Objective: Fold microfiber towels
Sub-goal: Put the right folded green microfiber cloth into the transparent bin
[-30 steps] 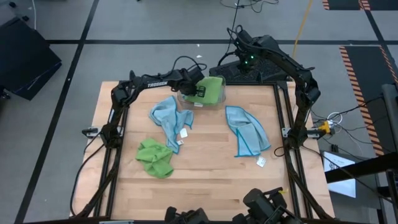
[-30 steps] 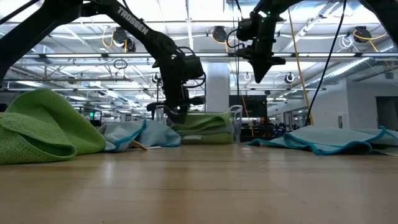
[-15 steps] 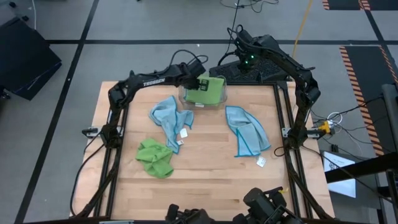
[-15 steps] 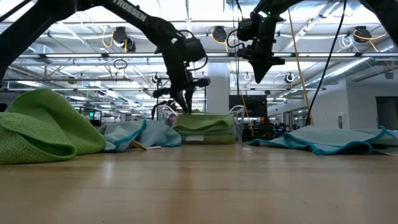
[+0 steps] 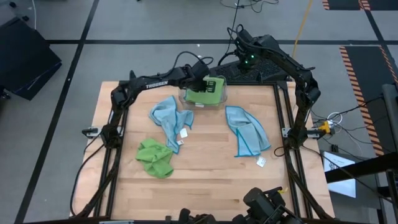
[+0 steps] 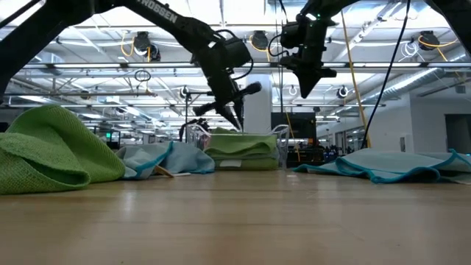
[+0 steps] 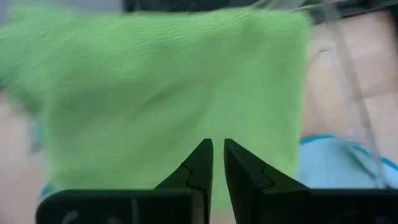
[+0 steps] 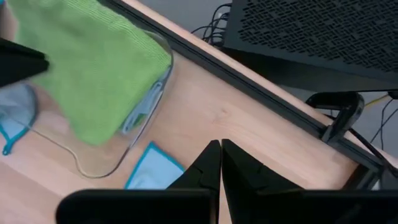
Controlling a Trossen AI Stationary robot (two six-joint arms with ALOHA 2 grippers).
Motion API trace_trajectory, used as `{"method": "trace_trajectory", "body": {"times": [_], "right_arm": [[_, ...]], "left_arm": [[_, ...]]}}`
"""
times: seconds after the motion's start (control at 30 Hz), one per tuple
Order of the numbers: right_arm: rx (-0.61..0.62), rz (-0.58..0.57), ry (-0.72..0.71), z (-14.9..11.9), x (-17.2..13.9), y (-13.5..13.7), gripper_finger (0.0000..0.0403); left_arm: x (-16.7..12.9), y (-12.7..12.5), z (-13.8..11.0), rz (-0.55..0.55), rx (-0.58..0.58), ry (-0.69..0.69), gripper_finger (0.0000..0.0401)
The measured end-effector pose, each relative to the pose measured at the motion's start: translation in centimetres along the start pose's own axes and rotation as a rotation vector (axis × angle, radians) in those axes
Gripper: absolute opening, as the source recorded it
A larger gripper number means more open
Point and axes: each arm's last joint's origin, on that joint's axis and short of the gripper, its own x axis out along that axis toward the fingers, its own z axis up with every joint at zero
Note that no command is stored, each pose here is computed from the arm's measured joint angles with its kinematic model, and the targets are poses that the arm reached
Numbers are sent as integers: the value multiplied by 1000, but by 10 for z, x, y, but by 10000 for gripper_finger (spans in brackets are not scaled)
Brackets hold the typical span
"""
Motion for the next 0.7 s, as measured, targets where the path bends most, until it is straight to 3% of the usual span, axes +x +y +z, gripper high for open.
{"method": "trace_trajectory", "body": {"times": [0.23,0.5,0.7], "right_arm": [[0,19,7,0,0,1,8],[-26,17,11,-1,0,0,8],[-29,15,7,0,0,-4,8]], "left_arm": [[31,6,-12,25,173,51,42],[44,10,-22,14,484,134,42],[43,10,-22,8,552,145,42]]}}
